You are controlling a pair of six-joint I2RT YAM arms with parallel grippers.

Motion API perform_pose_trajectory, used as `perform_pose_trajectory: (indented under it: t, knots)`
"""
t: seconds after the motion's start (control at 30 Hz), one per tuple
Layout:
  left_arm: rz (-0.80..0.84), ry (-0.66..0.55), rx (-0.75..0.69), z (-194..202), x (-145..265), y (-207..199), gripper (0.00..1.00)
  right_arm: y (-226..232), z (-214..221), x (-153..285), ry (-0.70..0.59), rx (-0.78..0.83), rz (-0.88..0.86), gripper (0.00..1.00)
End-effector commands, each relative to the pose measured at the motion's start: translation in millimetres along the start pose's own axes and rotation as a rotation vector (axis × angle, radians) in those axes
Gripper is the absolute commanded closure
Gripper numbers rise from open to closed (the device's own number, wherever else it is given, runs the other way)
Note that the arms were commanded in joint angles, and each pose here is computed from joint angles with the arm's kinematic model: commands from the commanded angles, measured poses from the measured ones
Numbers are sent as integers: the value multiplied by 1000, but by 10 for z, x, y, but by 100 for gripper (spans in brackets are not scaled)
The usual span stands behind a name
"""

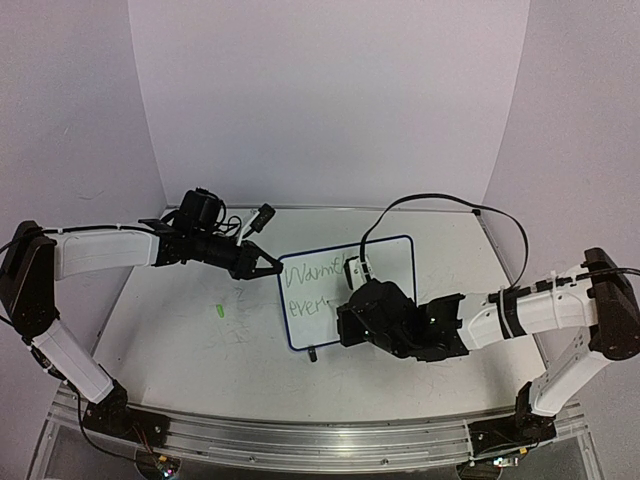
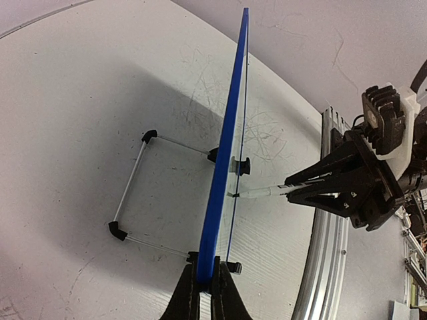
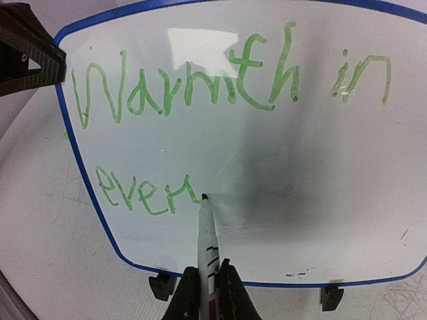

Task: Write a sentence on the whiteboard

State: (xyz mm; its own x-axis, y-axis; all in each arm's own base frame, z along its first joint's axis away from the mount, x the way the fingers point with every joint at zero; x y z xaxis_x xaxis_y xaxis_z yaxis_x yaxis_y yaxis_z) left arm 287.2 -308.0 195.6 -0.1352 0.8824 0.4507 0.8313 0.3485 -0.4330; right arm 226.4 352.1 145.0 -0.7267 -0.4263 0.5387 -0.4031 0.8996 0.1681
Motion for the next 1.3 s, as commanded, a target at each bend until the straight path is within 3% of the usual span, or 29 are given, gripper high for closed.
perform_pose_trajectory:
  t: [0.0, 0.97, 1.27]
  knots:
    - [-41, -10, -80, -40, 20, 10, 100, -65, -346, 51, -92, -38, 40, 100]
    - [-40, -11, -81, -44, 23, 7, 100, -132, -348, 54, -87, -76, 3, 100]
    - [-43, -10, -81, -41, 27, 8, 100, -93, -167, -62, -33, -60, -11, 100]
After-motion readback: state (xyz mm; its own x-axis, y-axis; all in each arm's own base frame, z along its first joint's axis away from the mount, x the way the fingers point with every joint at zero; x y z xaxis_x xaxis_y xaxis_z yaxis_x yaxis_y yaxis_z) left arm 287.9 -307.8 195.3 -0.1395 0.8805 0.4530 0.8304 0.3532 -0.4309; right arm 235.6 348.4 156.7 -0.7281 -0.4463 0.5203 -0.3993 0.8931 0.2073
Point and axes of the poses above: each gripper's point midway between its finger pads, its own x axis back along the fingers, its own y axis along the line the jaws close on, z = x × y, the point moved 2 cm from there along x, back along the fingers
